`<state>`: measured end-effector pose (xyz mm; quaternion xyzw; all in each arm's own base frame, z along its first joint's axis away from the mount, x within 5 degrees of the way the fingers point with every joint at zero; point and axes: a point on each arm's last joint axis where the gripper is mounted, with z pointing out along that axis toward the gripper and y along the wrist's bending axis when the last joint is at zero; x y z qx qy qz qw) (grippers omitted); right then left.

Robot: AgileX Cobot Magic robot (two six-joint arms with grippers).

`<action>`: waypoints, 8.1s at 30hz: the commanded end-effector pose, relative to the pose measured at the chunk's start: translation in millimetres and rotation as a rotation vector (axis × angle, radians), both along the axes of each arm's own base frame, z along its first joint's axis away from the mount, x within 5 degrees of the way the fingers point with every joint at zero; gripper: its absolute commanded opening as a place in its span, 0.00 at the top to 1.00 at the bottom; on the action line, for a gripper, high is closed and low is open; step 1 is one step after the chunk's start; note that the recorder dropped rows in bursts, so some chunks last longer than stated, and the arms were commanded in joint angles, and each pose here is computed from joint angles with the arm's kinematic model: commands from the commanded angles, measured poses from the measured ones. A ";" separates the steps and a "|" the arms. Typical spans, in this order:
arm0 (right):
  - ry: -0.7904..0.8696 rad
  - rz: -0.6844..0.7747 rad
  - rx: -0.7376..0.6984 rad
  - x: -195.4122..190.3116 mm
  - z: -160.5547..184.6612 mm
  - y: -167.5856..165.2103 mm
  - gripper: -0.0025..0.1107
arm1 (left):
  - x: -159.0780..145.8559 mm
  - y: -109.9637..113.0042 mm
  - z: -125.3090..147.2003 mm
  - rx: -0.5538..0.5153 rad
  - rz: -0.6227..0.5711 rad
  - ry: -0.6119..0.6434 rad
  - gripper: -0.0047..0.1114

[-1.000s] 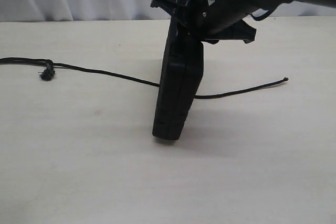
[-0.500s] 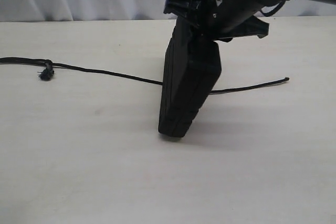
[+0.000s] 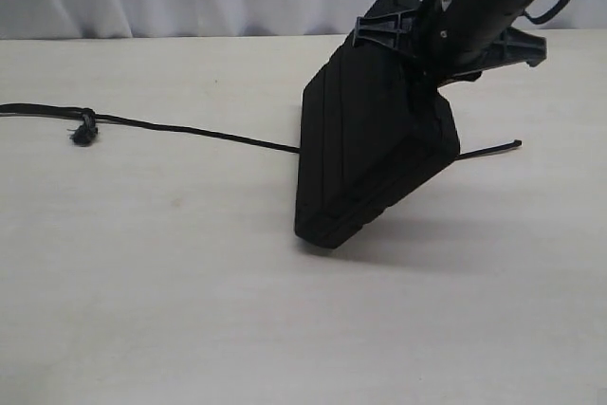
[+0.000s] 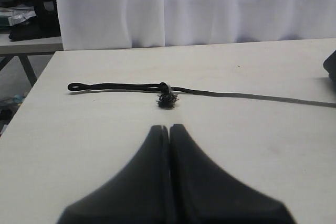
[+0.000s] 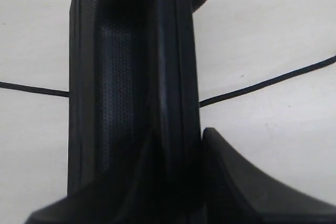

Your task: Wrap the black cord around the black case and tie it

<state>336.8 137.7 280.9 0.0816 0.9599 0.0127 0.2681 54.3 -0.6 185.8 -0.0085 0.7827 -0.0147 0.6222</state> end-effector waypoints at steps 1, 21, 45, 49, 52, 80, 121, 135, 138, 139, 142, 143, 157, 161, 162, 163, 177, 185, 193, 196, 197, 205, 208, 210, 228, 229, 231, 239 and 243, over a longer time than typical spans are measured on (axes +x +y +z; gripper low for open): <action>-0.091 0.048 0.082 1.1 14.6 2.9 0.94 | -0.1 -0.3 -0.5 0.000 -0.006 -0.007 0.96; -0.056 0.119 0.298 -9.7 4.2 54.4 0.94 | -0.1 -0.3 -0.5 0.000 -0.006 -0.007 0.96; -0.114 0.165 0.324 -6.5 8.3 58.3 0.94 | -0.1 -0.3 -0.5 0.000 -0.006 -0.007 0.96; -0.130 0.167 0.332 -5.4 9.4 58.9 0.94 | -0.1 -0.3 -0.5 0.000 -0.006 -0.007 0.96; -0.134 0.174 0.328 -5.3 9.5 59.0 0.94 | -0.1 -0.3 -0.5 0.000 -0.006 -0.007 0.96; -0.147 0.214 0.314 -5.1 10.2 60.0 0.94 | -13.9 2.3 81.6 -0.524 -0.061 -0.753 0.96; -0.161 0.261 0.281 -4.8 10.4 60.0 0.94 | 397.9 -9.7 -62.1 0.516 -0.301 0.785 0.80; -0.143 0.270 0.258 -6.0 8.8 58.8 0.94 | 388.2 -6.1 -100.0 0.376 -0.200 1.023 0.76; -0.148 0.271 0.260 -5.7 9.2 59.0 0.94 | 377.0 -5.2 -102.8 0.351 -0.196 1.152 0.76; -0.150 0.271 0.261 -5.5 9.4 59.1 0.94 | 373.2 -5.4 -103.5 0.336 -0.195 1.194 0.77; -0.163 0.272 0.266 -4.8 10.2 59.6 0.94 | 351.8 -14.4 -104.6 0.175 -0.222 1.419 0.82; -0.165 0.274 0.266 -4.6 10.4 59.6 0.94 | 346.8 -19.6 -103.9 0.123 -0.269 1.466 0.84; -0.181 0.294 0.257 -4.0 11.2 60.1 0.94 | 342.9 -74.0 -46.5 -0.211 -0.980 1.143 0.57; -0.181 0.294 0.257 -4.0 11.2 60.1 0.94 | 335.5 -38.6 -19.7 0.098 -0.605 1.302 0.57; -0.181 0.294 0.257 -4.0 11.2 60.1 0.94 | 332.5 -33.3 -16.3 0.116 -0.529 1.332 0.57; -0.184 0.294 0.259 -3.8 11.4 60.2 0.94 | 329.5 -31.4 -14.5 0.106 -0.483 1.354 0.57; -0.182 0.300 0.254 -4.0 11.2 60.2 0.94 | 272.4 -62.9 -71.5 0.239 -0.527 1.479 0.60; -0.187 0.306 0.252 -3.7 11.5 60.3 0.94 | 255.0 -87.9 -83.0 -0.189 -0.506 1.473 0.76; -0.192 0.306 0.254 -3.4 11.8 60.5 0.94 | 263.4 -128.1 -46.3 -0.489 -1.088 1.089 0.77; -0.190 0.306 0.254 -3.5 11.7 60.4 0.94 | 264.8 -121.7 -41.2 -0.161 -1.306 1.054 0.77; -0.189 0.308 0.251 -3.7 11.6 60.4 0.94 | 265.3 -118.7 -41.7 -0.074 -1.335 1.066 0.77; -0.188 0.319 0.242 -3.9 11.3 60.2 0.94 | 279.9 -124.4 -45.1 0.606 -1.403 1.025 0.77; -0.182 0.318 0.240 -4.2 10.9 60.0 0.94 | 280.5 -131.6 -49.1 0.852 -1.443 0.981 0.73; -0.184 0.318 0.240 -4.1 11.1 60.1 0.94 | 279.8 -137.0 -50.4 0.992 -1.465 0.965 0.64; -0.192 0.319 0.244 -3.6 11.6 60.4 0.94 | 249.3 -167.8 -77.9 1.417 -1.850 0.772 0.51; -0.192 0.319 0.244 -3.6 11.6 60.4 0.94 | 249.0 -166.7 -81.5 1.434 -1.848 0.767 0.51; -0.192 0.319 0.244 -3.6 11.6 60.4 0.94 | 249.8 -168.1 -86.0 1.443 -1.806 0.712 0.51; -0.192 0.321 0.242 -3.6 11.6 60.4 0.94 | 248.1 -179.3 -89.4 1.231 -1.658 0.688 0.79; -0.188 0.320 0.241 -3.9 11.3 60.2 0.94 | 245.7 -173.0 -88.7 1.229 -1.626 0.793 0.96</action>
